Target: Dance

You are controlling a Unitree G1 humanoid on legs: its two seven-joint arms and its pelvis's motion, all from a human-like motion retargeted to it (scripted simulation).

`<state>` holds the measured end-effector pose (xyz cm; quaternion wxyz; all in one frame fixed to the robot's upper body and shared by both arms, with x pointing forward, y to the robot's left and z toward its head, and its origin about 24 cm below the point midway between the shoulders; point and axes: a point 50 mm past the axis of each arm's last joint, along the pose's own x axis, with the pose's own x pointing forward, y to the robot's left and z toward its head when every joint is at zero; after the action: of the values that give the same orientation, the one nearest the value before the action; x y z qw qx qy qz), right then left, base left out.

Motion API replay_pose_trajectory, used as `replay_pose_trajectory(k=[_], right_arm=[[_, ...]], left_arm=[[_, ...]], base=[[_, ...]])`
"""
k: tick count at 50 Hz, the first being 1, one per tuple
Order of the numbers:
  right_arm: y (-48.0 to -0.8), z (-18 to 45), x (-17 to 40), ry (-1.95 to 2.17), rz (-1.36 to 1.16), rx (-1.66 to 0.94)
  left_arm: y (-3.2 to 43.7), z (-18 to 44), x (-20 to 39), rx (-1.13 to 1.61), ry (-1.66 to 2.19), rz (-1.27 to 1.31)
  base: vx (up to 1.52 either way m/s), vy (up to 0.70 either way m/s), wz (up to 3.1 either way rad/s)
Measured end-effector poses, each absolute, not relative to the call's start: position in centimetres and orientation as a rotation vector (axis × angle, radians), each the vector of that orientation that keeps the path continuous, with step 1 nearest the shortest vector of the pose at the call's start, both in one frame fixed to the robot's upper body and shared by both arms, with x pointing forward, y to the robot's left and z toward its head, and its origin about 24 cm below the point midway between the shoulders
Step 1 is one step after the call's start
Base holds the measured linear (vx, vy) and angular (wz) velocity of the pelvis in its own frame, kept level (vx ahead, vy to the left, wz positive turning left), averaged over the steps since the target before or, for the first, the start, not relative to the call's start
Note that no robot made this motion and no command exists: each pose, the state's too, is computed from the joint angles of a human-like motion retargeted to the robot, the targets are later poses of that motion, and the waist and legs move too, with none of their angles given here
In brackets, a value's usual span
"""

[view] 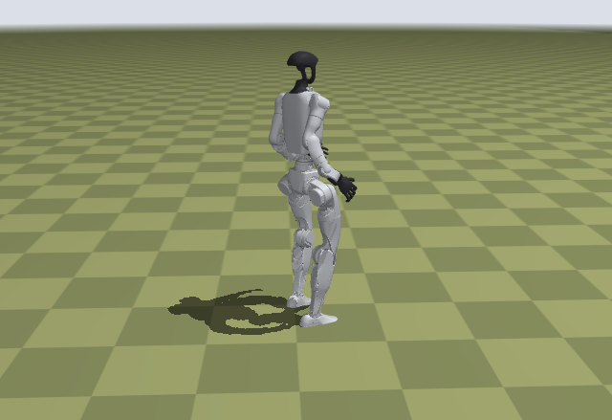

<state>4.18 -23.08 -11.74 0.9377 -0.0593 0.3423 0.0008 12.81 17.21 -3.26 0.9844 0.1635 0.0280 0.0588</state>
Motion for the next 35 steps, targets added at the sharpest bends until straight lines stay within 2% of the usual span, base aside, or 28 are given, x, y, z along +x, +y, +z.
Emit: replay_pose_trajectory(k=[5, 8, 10, 13, 16, 20, 25, 27, 30, 32, 35], right_arm=[[-18.3, -8.1, 13.7, 0.297, -0.280, 0.016], [-18.5, -3.3, 18.5, 0.018, -0.419, 0.013], [-19.6, 0.2, 20.8, -0.161, -0.427, -0.028], [-20.6, 5.9, 24.0, -0.398, -0.308, -0.088], [-21.0, 11.5, 25.4, -0.621, -0.248, -0.119], [-22.1, 19.0, 24.0, -0.998, -0.418, -0.143], [-23.1, 25.7, 19.7, -1.530, -0.804, -0.132], [-23.3, 27.0, 19.2, -1.623, -0.886, -0.127], [-23.6, 29.2, 19.3, -1.688, -0.864, -0.285], [-23.4, 31.0, 19.6, -1.708, -0.746, -0.349], [-22.0, 33.3, 18.9, -1.809, -0.522, -0.376]], left_arm=[[16.2, 1.0, 18.9, 0.212, -0.202, 0.239], [15.4, 4.8, 21.8, 0.132, -0.385, 0.280], [14.6, 7.3, 22.7, 0.060, -0.493, 0.278], [14.3, 11.7, 22.8, -0.056, -0.701, 0.221], [14.8, 15.6, 21.8, -0.111, -0.896, 0.159], [17.0, 19.8, 19.2, -0.090, -1.157, 0.306], [18.7, 21.6, 15.7, 0.117, -1.353, 0.736], [19.6, 20.5, 15.0, 0.279, -1.326, 0.803], [20.2, 18.0, 15.2, 0.560, -1.162, 0.598], [20.5, 15.7, 15.7, 0.767, -0.959, 0.313], [22.8, 12.1, 16.0, 1.022, -0.553, 0.022]], base=[[-0.09, 0.18, 1.44], [0.14, 0.12, 0.54], [0.15, 0.14, 0.94], [0.06, 0.12, 0.67], [0.23, 0.18, 0.11], [0.40, 0.25, -0.03], [0.39, 0.28, -0.12], [0.46, 0.30, -0.55], [0.33, 0.32, -0.72], [0.24, 0.24, -0.52], [0.18, 0.11, -0.61]])
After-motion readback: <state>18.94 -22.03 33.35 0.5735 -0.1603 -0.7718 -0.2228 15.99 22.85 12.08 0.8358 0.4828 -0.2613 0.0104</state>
